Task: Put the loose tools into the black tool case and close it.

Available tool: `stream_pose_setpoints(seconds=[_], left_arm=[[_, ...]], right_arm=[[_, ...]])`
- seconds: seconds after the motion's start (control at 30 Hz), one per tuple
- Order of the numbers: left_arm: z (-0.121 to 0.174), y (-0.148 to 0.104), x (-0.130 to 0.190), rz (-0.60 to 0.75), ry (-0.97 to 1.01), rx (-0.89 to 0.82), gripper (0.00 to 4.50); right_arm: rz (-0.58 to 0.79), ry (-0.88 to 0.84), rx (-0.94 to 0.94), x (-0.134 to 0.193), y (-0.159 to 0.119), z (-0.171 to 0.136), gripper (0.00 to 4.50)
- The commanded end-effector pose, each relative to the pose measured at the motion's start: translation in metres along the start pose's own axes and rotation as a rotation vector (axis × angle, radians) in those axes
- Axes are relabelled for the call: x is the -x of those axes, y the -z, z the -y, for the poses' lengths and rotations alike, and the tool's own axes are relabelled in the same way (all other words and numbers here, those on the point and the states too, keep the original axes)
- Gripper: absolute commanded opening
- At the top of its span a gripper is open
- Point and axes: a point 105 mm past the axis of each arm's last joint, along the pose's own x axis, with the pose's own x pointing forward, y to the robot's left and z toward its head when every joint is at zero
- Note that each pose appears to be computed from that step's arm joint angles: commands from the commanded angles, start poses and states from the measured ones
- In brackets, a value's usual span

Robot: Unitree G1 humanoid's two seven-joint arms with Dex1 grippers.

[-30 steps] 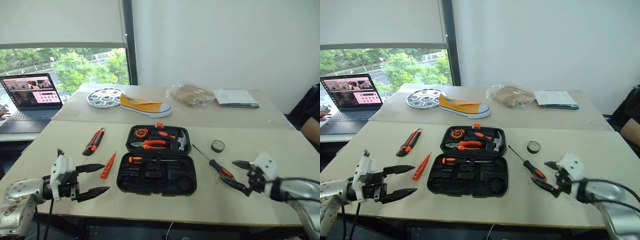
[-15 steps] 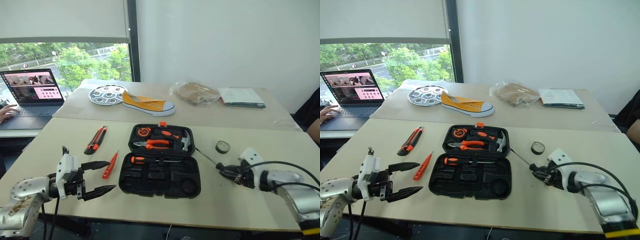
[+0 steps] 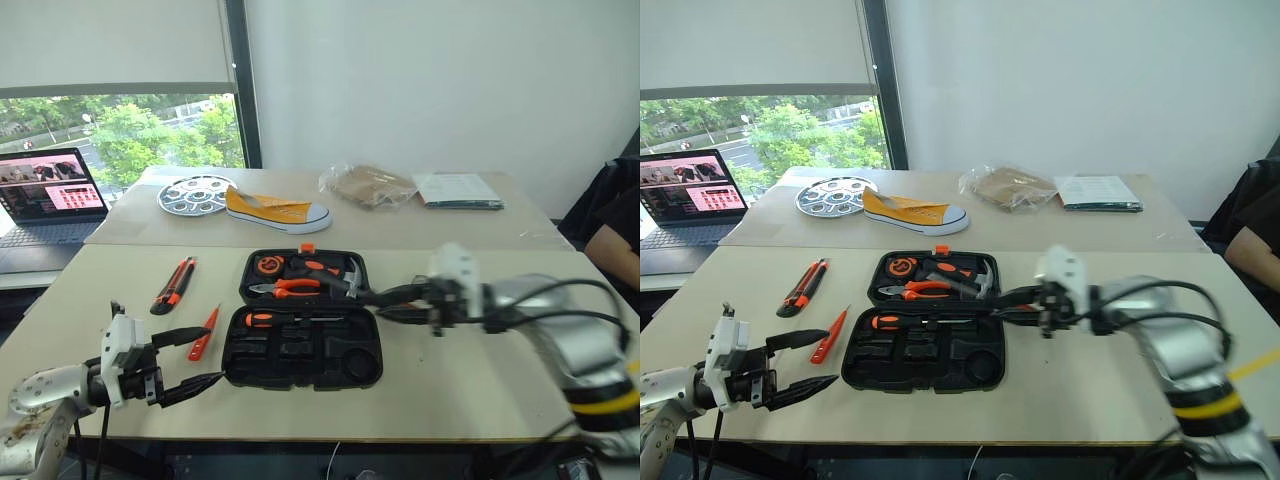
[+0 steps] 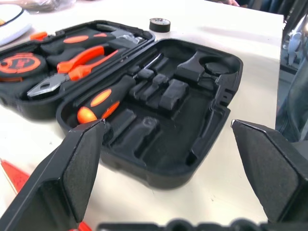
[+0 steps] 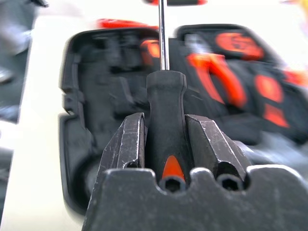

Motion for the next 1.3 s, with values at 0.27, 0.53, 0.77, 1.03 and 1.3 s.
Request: stream_pose_setpoints(seconds=[0.27,0.53,0.77,1.03,1.3], left_arm=[[0.005,-0.003,0.002,0.002,-0.025,-0.034,4.5],[0.006,-0.003,0.003,-0.01,-0.032,-0.039,4.5],[0.004,-0.005,0.001,-0.012,-0.028,-0.047,4.5],[0.004,-0.007,0.001,-0.01,-0.028,-0.054,4.5],[0.003,-0.007,0.001,-0.01,-0.033,-0.046,4.5]], right_arm=[[-0.26,-0.04,0.069,-0.037,0.026,0.006,0.99],[-0.338,-0.029,0.051,-0.029,0.039,0.012,0.99],[-0.364,-0.048,-0.019,-0.026,0.049,0.012,0.99],[-0.309,-0.076,-0.112,-0.024,0.046,0.011,1.49],[-0.119,-0.186,0.013,-0.004,-0.013,0.005,3.2]])
